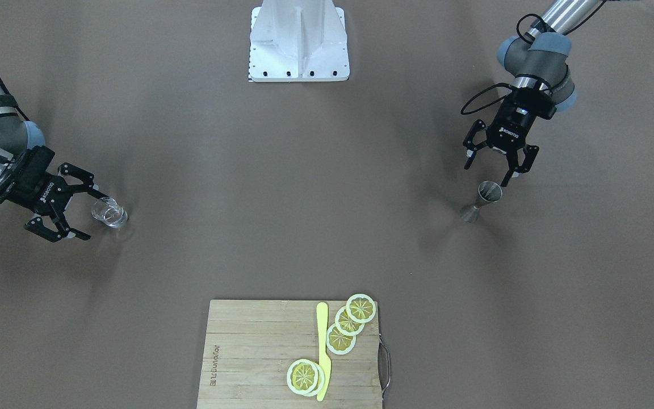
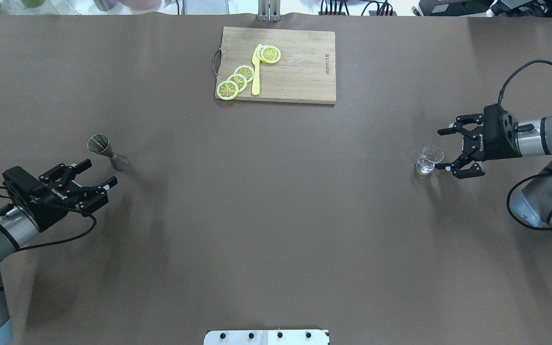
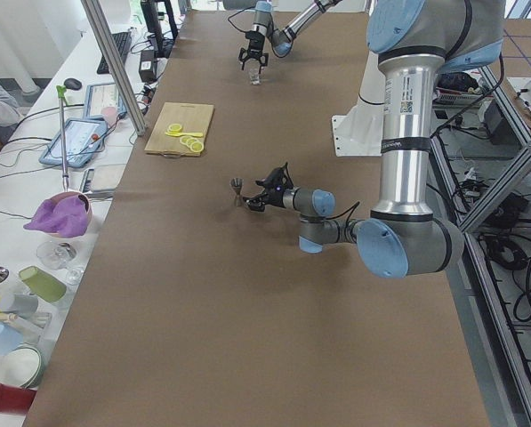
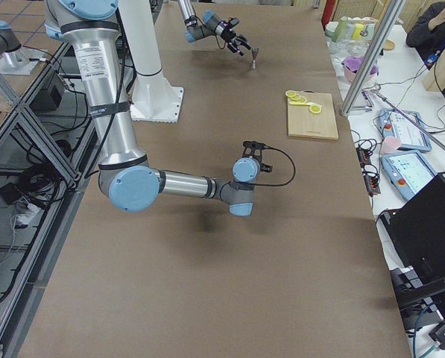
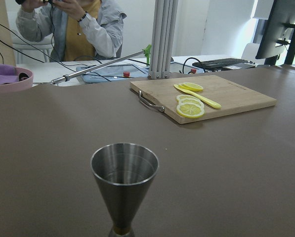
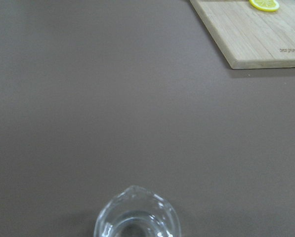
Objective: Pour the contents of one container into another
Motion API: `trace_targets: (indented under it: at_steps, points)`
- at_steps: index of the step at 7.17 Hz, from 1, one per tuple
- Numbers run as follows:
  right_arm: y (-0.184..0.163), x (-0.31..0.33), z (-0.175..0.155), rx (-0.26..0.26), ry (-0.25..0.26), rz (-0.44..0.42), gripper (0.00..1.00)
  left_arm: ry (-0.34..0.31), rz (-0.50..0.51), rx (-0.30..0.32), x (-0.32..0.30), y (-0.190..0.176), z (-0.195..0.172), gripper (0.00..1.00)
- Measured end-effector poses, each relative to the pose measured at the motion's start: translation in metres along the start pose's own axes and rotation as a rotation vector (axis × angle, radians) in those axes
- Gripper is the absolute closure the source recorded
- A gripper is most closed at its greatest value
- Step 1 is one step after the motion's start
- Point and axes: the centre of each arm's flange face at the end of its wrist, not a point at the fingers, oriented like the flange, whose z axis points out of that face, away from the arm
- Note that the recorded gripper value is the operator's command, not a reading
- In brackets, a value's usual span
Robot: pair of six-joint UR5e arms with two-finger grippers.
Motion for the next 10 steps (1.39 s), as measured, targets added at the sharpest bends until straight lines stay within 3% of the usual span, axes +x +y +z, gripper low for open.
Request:
trace_targets:
  at_steps: [2,6,10]
  points:
    - [0.006,-0.011,0.0,0.015,-0.015,0.0,0.05,-0.113,-0.043,0.004,0.002,0.0,0.005,0.1]
    - [0.01,-0.019,0.008,0.037,0.008,0.005,0.05,-0.137,-0.114,0.031,0.027,-0.002,0.024,0.11]
    - [0.011,-0.021,0.016,0.04,0.016,0.004,0.06,-0.244,-0.096,0.031,0.039,0.013,0.052,0.11]
